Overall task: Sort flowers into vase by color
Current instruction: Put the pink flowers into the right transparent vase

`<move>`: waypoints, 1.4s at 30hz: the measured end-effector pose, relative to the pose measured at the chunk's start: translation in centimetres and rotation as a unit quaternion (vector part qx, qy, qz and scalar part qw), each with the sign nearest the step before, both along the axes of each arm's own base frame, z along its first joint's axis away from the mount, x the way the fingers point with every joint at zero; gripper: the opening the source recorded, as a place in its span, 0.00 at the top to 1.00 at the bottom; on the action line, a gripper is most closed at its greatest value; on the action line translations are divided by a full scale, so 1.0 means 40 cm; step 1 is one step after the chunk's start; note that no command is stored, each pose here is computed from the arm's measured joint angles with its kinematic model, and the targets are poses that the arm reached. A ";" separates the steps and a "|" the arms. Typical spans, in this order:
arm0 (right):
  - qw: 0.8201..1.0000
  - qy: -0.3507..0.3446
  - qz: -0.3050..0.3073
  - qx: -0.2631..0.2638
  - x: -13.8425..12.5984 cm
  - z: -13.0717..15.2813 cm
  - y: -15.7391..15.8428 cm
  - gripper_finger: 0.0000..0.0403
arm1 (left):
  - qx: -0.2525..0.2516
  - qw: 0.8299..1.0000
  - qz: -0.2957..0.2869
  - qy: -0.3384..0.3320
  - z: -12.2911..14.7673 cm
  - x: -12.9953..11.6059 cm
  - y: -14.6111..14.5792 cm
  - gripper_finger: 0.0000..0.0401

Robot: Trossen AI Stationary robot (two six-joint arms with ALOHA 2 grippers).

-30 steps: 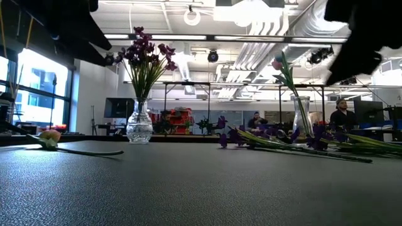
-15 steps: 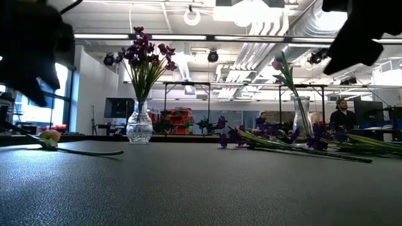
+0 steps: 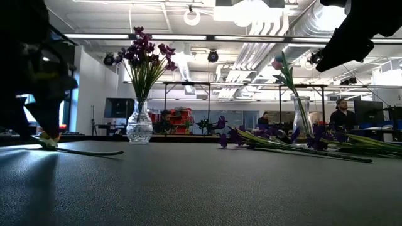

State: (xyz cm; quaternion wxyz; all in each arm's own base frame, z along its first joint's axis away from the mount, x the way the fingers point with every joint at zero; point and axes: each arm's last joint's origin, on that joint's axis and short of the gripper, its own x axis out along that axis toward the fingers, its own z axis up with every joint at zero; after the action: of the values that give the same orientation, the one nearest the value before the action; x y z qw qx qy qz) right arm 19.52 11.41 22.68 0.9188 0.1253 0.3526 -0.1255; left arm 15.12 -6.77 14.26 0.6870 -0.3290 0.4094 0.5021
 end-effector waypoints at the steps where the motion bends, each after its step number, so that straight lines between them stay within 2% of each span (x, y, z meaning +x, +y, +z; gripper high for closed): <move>1: 1.000 0.000 0.002 -0.004 0.000 0.000 0.000 0.51 | 0.004 1.000 0.004 0.004 -0.006 0.004 0.003 0.26; 9: 1.000 -0.005 -0.004 -0.013 0.001 0.001 -0.002 0.51 | 0.031 0.998 0.019 0.045 -0.033 0.026 0.037 0.26; 16: 1.000 -0.008 -0.012 -0.007 0.001 0.001 -0.002 0.51 | 0.022 0.999 0.005 0.022 -0.053 0.039 0.065 0.31; 24: 1.000 -0.018 -0.020 -0.014 0.002 0.003 -0.003 0.51 | 0.036 0.999 -0.016 0.008 -0.055 0.047 0.079 0.45; 32: 0.998 -0.040 -0.033 -0.029 0.007 0.007 -0.004 0.51 | 0.046 0.997 -0.054 -0.037 -0.037 0.066 0.076 0.60; 37: 0.998 -0.049 -0.029 -0.026 0.011 0.010 -0.001 0.51 | 0.052 0.997 -0.053 -0.036 -0.037 0.065 0.077 0.70; 42: 0.998 -0.053 -0.030 -0.030 0.012 0.012 -0.001 0.51 | 0.064 0.996 -0.042 -0.041 -0.036 0.066 0.083 0.74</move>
State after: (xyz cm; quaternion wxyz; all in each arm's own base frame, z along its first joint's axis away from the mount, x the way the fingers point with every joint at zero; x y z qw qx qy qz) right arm 19.99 11.38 23.14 0.9354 0.1148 0.2952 -0.1569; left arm 17.76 -3.44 12.82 0.7433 -0.2871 0.3613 0.4844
